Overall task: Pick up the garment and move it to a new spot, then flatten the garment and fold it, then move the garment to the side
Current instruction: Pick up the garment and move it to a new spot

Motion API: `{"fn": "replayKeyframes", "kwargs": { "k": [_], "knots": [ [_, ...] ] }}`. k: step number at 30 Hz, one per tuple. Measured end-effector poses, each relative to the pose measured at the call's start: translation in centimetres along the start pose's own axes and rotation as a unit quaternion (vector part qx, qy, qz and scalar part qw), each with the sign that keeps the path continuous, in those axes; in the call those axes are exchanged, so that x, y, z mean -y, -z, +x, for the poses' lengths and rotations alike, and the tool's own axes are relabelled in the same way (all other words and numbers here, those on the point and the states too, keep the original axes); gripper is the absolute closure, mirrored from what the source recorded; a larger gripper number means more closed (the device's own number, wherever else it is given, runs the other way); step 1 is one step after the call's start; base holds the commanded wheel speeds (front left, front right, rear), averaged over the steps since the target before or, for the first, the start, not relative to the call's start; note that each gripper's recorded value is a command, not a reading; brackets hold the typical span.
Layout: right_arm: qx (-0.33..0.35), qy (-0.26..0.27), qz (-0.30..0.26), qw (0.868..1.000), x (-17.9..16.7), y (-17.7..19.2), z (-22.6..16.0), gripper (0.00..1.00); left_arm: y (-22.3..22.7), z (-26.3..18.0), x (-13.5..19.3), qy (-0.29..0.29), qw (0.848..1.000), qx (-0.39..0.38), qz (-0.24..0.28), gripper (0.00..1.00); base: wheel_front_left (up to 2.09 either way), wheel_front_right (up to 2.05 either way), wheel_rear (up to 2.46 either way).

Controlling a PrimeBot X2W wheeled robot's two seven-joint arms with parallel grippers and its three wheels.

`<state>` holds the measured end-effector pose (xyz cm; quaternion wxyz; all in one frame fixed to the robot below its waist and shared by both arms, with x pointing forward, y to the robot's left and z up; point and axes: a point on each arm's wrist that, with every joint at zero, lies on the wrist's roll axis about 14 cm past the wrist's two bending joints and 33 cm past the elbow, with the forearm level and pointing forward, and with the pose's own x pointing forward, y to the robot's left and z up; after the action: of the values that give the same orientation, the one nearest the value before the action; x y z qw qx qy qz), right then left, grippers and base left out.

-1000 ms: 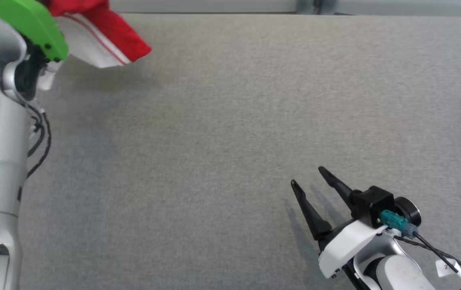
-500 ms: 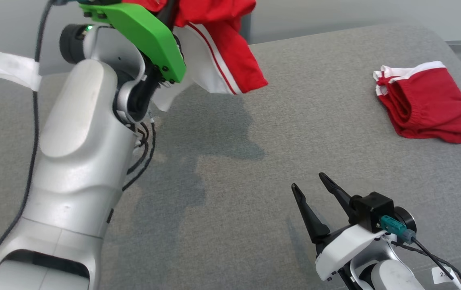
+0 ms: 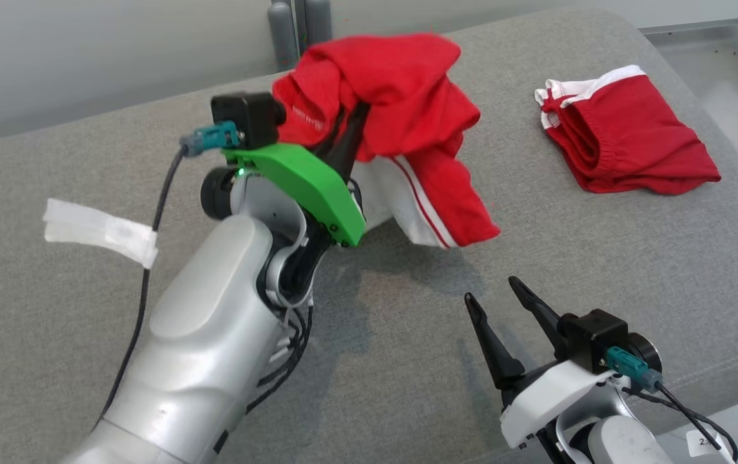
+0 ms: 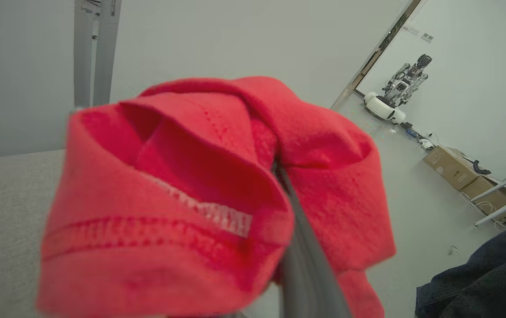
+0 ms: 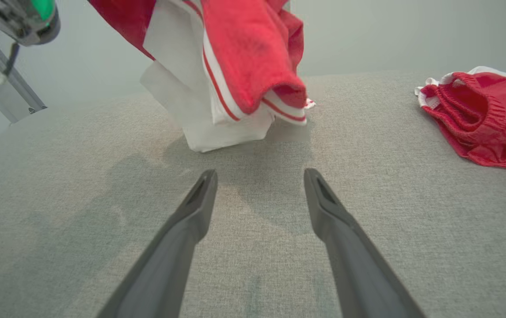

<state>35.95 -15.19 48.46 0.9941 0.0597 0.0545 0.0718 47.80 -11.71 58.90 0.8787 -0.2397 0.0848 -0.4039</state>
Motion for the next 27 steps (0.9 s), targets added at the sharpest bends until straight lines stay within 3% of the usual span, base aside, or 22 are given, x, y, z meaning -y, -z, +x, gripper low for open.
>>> {"fn": "replayKeyframes", "kwargs": {
  "k": [8, 9, 10, 11, 18, 27],
  "knots": [
    [-0.01, -0.028, 0.007, 1.0, -1.7, 0.9, 1.4, 0.0, 9.6, -5.3, -5.9, -0.095, 0.99, -0.099, -0.029, 1.0, 0.0, 0.0, 0.0],
    [-0.011, -0.033, 0.006, 0.999, -2.0, 0.9, 1.5, 0.0, 10.4, -6.0, -6.2, -0.1, 0.988, -0.112, -0.032, 0.71, 0.0, 0.0, 0.0],
    [-0.011, -0.037, 0.005, 0.999, -2.3, 0.9, 1.6, 0.0, 11.2, -6.6, -6.3, -0.103, 0.986, -0.126, -0.035, 0.15, 0.0, 0.0, 0.0],
    [-0.012, -0.041, 0.004, 0.999, -2.5, 1.0, 1.8, 0.0, 11.7, -7.2, -6.3, -0.105, 0.984, -0.137, -0.036, 0.0, 0.0, 0.0, 0.0],
    [-0.013, -0.067, 0.003, 0.998, -4.2, 0.9, 2.0, 0.0, 13.1, -11.4, -7.6, -0.138, 0.974, -0.175, -0.028, 0.0, 0.0, 0.0, 0.0],
    [-0.003, -0.085, 0.001, 0.996, -5.5, 0.1, 0.9, 0.0, 9.4, -16.3, -9.9, -0.196, 0.968, -0.153, 0.019, 0.0, 0.0, 0.0, 0.0]
  ]
}}
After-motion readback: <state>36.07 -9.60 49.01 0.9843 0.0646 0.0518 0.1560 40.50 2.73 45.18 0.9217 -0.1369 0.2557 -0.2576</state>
